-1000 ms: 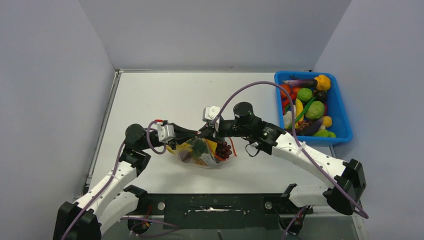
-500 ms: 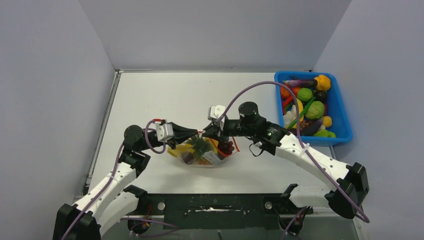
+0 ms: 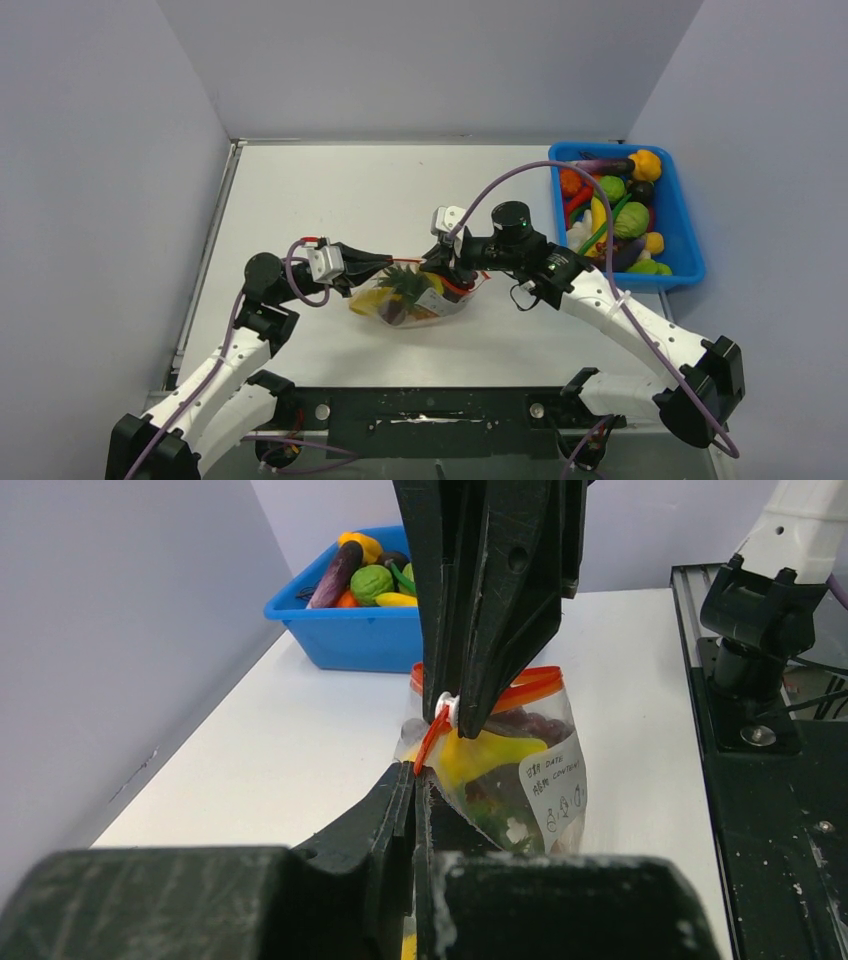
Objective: Place the food in the zip-top bag and seal the zipper
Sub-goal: Zip the zipper food storage bag at the center of the board.
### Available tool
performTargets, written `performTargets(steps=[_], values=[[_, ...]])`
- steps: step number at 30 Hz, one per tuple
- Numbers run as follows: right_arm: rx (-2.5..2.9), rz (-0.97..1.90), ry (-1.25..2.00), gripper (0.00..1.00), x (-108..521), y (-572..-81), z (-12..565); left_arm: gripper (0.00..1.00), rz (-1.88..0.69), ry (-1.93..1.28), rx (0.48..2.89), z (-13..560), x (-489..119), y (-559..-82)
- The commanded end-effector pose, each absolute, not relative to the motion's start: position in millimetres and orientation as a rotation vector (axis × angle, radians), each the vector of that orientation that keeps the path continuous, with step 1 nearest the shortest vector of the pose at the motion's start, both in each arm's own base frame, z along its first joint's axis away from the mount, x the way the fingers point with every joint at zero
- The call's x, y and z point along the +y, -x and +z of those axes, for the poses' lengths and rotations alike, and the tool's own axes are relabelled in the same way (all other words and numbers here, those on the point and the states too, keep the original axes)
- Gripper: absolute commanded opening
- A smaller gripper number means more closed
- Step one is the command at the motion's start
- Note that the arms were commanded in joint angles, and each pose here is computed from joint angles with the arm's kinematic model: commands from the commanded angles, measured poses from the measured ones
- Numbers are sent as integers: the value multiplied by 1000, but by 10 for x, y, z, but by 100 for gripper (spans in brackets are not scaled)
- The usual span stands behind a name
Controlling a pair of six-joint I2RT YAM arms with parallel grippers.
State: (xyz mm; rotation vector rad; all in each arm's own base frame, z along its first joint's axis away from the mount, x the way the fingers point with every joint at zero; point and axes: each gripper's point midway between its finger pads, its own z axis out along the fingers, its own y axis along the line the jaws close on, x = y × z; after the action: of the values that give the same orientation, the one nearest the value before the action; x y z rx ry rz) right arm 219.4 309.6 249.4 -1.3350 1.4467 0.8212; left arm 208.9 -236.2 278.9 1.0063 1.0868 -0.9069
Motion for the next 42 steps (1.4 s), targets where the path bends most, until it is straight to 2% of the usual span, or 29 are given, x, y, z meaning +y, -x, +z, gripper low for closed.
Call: performTargets(steps=[1,10,15,22,29,36,39,40,42], values=[[1495,735,1309,0,2890,-2301,2476,0,-829,-943,989,3169,-2261,-2131],[1444,781,1326,0,2921,-2237,2561,0,-915,-996,1015,3044,-2340,-2073],[1419,798,1334,0,2974,-2233,2619,12,-965,-1037,1023,2968,-2392,-2036],[1409,808,1336,0,3001,-2226,2640,22,-997,-1062,1020,2929,-2429,-2021],[1404,824,1336,0,3032,-2213,2640,25,-1014,-1067,1016,2954,-2497,-2089],[1412,834,1345,0,3053,-2203,2604,25,-1074,-1077,993,2964,-2621,-2078],[1412,837,1345,0,3057,-2198,2602,22,-1086,-1086,987,2952,-2649,-2047],[1417,838,1346,0,3054,-2199,2586,17,-1089,-1089,986,2947,-2652,-2037],[1417,839,1348,0,3055,-2194,2581,1,-1088,-1089,983,2954,-2650,-2032]])
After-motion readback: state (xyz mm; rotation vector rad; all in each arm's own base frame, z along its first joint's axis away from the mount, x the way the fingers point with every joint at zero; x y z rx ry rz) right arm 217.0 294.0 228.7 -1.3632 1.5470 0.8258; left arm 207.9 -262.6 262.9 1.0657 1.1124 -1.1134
